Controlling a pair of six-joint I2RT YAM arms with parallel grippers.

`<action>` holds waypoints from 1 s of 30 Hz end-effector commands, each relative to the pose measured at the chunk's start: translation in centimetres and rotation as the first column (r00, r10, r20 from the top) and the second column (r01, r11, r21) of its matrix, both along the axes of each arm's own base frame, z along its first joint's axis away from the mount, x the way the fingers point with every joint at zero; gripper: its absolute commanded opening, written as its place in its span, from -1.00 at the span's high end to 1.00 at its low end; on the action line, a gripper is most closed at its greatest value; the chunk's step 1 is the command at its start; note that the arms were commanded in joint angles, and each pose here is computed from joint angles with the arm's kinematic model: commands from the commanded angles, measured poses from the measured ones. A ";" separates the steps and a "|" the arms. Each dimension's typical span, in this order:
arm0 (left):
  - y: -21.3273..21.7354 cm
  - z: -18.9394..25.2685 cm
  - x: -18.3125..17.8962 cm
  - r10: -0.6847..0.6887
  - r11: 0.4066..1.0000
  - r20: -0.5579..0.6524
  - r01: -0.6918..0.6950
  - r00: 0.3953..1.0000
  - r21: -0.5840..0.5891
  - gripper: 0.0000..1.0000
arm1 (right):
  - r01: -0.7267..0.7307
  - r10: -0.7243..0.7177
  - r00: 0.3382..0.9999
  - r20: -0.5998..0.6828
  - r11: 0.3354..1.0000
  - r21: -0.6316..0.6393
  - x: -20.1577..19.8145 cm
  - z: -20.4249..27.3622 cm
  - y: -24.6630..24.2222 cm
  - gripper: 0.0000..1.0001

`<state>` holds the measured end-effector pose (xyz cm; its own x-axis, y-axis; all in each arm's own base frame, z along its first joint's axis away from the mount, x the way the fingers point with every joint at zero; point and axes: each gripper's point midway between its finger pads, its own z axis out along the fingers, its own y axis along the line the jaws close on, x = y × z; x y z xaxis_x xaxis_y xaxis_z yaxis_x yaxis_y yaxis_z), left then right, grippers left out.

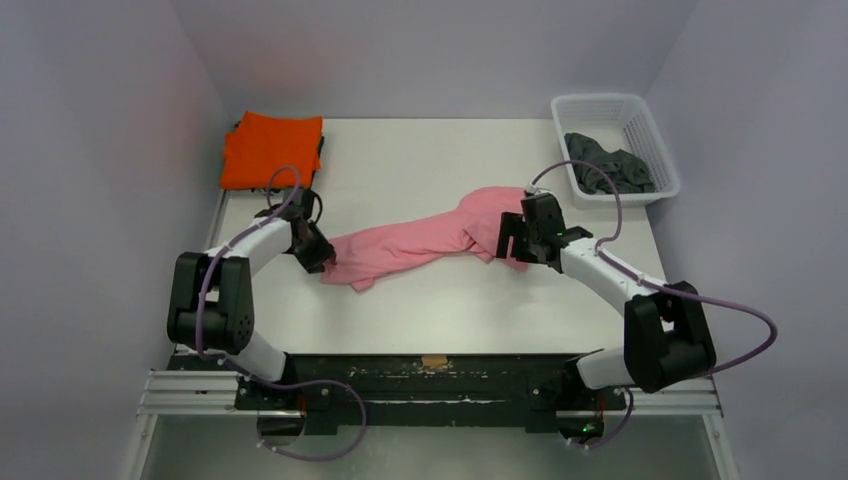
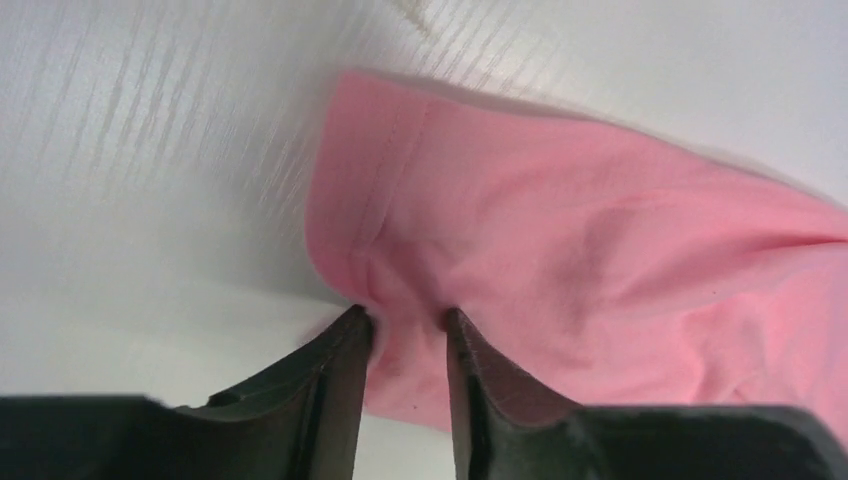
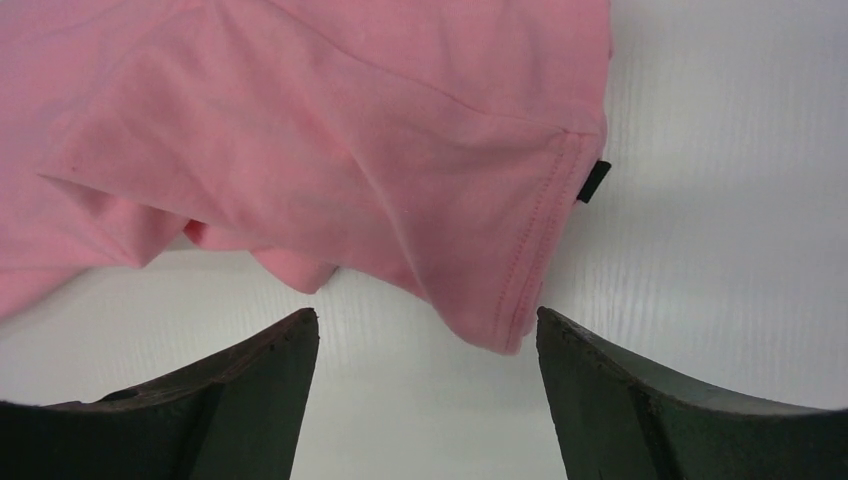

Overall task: Fold and stack the t-shirts
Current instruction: Flatten out the tshirt

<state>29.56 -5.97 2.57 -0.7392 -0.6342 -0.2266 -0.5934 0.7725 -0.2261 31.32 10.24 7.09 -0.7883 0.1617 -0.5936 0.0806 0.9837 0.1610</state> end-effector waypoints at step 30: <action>2.7 37.6 -7.4 -0.107 0.993 0.974 -0.028 0.200 0.115 1.00 | 0.043 -0.196 0.621 0.759 0.975 0.217 -4.8 33.4 -5.0 1.00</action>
